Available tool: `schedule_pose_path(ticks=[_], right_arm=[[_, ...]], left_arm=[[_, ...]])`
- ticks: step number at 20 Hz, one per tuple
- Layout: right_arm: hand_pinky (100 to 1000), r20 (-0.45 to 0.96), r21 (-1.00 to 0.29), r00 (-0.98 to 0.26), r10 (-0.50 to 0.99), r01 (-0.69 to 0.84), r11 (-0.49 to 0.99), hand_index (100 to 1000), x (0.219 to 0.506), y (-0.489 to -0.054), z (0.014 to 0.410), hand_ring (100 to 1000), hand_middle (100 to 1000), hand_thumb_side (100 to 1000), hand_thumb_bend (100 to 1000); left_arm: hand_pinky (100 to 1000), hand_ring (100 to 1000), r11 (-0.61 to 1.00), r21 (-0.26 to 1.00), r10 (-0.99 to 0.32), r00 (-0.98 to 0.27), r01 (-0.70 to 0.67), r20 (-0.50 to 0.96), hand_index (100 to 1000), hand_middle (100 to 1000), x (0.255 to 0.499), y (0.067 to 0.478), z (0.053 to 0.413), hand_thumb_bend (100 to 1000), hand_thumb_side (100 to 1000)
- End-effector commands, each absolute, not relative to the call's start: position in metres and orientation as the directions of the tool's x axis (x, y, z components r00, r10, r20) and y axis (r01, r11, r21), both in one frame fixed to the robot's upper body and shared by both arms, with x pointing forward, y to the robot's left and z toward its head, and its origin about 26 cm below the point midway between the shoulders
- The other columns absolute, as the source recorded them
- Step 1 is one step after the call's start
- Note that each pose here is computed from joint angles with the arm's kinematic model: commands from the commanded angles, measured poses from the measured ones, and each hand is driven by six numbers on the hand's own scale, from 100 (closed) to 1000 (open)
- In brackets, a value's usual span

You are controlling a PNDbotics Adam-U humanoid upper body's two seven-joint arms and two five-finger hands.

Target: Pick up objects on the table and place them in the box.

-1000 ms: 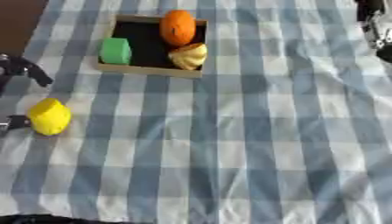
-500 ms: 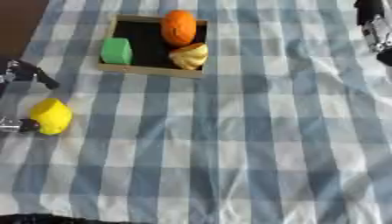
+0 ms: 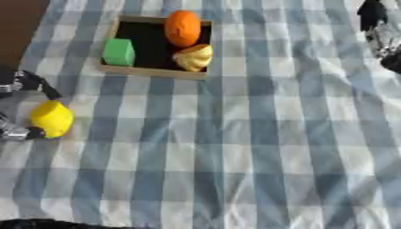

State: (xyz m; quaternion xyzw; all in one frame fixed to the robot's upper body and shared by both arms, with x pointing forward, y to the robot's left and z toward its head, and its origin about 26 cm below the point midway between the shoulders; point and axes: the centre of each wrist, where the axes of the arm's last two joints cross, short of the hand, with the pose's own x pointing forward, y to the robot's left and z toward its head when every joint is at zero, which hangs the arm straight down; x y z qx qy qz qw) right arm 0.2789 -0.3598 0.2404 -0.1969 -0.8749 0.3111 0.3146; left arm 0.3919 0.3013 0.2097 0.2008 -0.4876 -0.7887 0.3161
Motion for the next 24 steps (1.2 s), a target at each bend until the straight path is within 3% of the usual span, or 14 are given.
schedule_pose_path(ticks=[1, 7, 11, 16, 18, 24], right_arm=[[1000, 0.410, -0.676, -0.734, 0.542, 0.155, 0.720, 914, 0.276, -0.360, 0.248, 1000, 480, 470, 100], [1000, 0.422, -0.672, -0.728, 0.540, 0.148, 0.725, 915, 0.275, -0.360, 0.246, 1000, 478, 470, 100], [1000, 0.428, -0.670, -0.731, 0.532, 0.139, 0.729, 917, 0.275, -0.360, 0.245, 1000, 481, 470, 100], [1000, 0.439, -0.666, -0.730, 0.523, 0.126, 0.735, 917, 0.275, -0.360, 0.243, 1000, 475, 470, 100], [1000, 0.442, -0.666, -0.730, 0.522, 0.123, 0.736, 917, 0.275, -0.361, 0.241, 1000, 473, 470, 100], [1000, 0.448, -0.664, -0.727, 0.520, 0.119, 0.738, 917, 0.274, -0.362, 0.239, 1000, 472, 470, 100]], left_arm=[[850, 818, -0.414, 0.864, -0.643, -0.764, 0.285, -0.056, 882, 709, 0.392, 0.303, 0.220, 381, 620], [816, 787, -0.412, 0.862, -0.650, -0.758, 0.295, -0.052, 857, 668, 0.393, 0.301, 0.217, 378, 560], [793, 773, -0.431, 0.853, -0.656, -0.752, 0.295, -0.071, 849, 654, 0.395, 0.302, 0.213, 396, 466], [755, 738, -0.451, 0.837, -0.661, -0.747, 0.310, -0.080, 842, 613, 0.397, 0.302, 0.205, 428, 254], [729, 713, -0.454, 0.833, -0.663, -0.744, 0.316, -0.079, 844, 597, 0.399, 0.301, 0.203, 447, 131], [680, 648, -0.436, 0.847, -0.657, -0.751, 0.305, -0.068, 815, 543, 0.398, 0.299, 0.206, 395, 150]])
